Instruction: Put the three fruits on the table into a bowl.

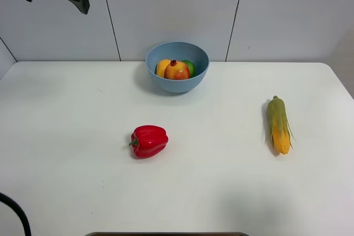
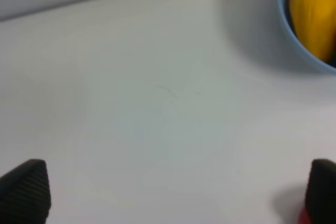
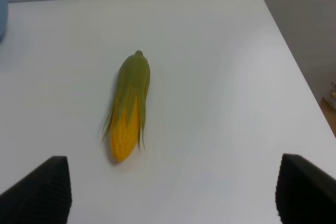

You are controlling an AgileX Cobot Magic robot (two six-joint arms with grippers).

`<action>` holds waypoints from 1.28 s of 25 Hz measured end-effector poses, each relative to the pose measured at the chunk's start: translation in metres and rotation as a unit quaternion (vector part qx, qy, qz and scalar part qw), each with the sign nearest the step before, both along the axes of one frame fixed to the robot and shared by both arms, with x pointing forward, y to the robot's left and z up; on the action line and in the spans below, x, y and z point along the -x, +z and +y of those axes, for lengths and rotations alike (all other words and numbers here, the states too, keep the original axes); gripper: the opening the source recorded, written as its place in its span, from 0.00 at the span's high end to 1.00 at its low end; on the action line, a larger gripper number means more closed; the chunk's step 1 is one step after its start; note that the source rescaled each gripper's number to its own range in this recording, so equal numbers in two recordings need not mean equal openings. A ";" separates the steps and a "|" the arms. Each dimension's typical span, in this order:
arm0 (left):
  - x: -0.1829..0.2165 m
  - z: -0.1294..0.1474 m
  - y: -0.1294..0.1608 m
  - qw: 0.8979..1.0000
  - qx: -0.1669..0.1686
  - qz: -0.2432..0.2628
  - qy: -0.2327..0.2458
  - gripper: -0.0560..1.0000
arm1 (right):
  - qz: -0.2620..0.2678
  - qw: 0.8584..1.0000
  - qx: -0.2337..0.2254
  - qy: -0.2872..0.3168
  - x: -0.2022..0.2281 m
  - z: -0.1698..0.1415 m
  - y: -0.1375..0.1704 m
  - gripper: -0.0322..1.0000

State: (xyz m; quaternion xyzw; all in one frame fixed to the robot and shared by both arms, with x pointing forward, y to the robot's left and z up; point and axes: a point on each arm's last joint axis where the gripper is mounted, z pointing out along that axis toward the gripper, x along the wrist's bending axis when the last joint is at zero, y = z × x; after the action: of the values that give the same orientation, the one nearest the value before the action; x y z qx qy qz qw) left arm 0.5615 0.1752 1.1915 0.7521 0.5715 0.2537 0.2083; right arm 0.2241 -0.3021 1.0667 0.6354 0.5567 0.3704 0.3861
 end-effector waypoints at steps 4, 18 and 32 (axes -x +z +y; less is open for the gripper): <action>0.025 0.013 0.022 1.000 0.003 -0.029 0.004 0.01 | 0.000 1.000 0.000 0.000 0.000 0.000 0.000 0.48; 0.137 0.070 0.005 0.998 0.015 -0.041 0.043 0.01 | 0.000 1.000 0.000 0.000 0.000 0.000 0.000 0.48; 0.248 0.122 -0.096 0.992 0.080 -0.022 0.097 0.01 | 0.000 1.000 0.000 0.000 0.000 0.000 0.000 0.48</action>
State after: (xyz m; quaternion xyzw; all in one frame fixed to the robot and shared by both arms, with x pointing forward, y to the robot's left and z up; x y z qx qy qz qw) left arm 0.3133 0.2975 1.0959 0.6683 0.6555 0.2427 0.2544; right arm 0.2241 -0.3021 1.0667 0.6354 0.5567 0.3704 0.3861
